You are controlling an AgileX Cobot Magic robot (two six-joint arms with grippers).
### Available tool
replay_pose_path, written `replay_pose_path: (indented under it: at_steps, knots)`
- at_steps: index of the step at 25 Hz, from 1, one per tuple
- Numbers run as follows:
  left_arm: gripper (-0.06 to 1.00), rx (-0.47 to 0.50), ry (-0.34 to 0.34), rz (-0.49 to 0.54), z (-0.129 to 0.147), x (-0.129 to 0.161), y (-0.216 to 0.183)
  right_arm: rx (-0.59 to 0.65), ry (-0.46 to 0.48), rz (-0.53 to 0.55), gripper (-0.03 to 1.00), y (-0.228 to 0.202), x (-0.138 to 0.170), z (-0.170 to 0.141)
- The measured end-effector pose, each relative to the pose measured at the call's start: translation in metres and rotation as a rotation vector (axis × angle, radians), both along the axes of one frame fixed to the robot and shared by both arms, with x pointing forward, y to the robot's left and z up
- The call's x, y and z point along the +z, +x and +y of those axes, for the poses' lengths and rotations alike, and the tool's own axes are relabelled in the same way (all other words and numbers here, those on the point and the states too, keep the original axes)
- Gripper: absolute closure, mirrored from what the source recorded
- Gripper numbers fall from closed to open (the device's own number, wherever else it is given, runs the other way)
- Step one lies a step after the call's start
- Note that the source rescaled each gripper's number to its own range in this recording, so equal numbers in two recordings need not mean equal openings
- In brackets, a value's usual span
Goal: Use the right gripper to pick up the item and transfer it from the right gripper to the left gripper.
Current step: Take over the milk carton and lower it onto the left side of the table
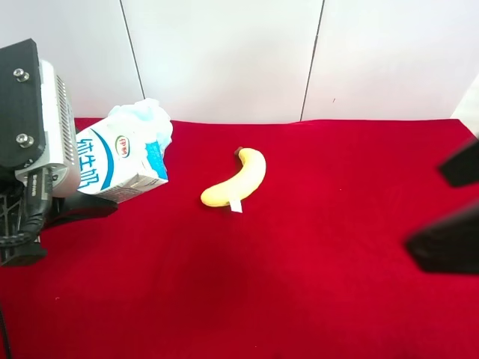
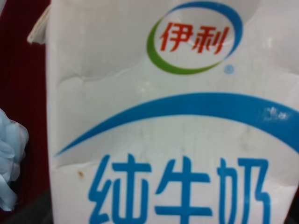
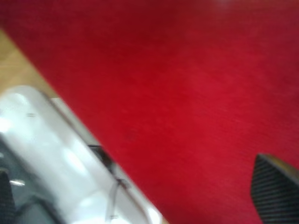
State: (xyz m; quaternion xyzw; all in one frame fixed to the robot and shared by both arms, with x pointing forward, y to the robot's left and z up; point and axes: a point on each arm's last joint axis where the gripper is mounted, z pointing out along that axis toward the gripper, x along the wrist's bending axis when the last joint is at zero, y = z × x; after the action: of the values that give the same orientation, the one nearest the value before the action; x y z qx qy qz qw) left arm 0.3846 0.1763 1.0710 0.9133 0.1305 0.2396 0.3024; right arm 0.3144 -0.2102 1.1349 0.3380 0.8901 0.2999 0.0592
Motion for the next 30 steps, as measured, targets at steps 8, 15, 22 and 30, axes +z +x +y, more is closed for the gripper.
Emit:
replay_pose_path:
  at_steps: [8, 15, 22, 30]
  knots:
    - [0.93, 0.000, 0.000, 0.000, 0.000, 0.000, 0.000, -0.065, 0.014, -0.212, -0.03, -0.048, -0.032, -0.061]
    - [0.93, 0.000, -0.001, 0.001, 0.000, 0.000, 0.000, -0.125, 0.063, -0.216, -0.03, -0.064, -0.076, -0.076]
    - [0.93, 0.000, -0.001, 0.001, 0.000, 0.000, 0.000, -0.156, 0.116, -0.261, -0.03, -0.056, -0.088, -0.072]
    - [0.93, 0.000, -0.001, 0.001, 0.000, 0.000, 0.000, -0.184, 0.109, -0.257, -0.03, -0.055, -0.090, -0.073]
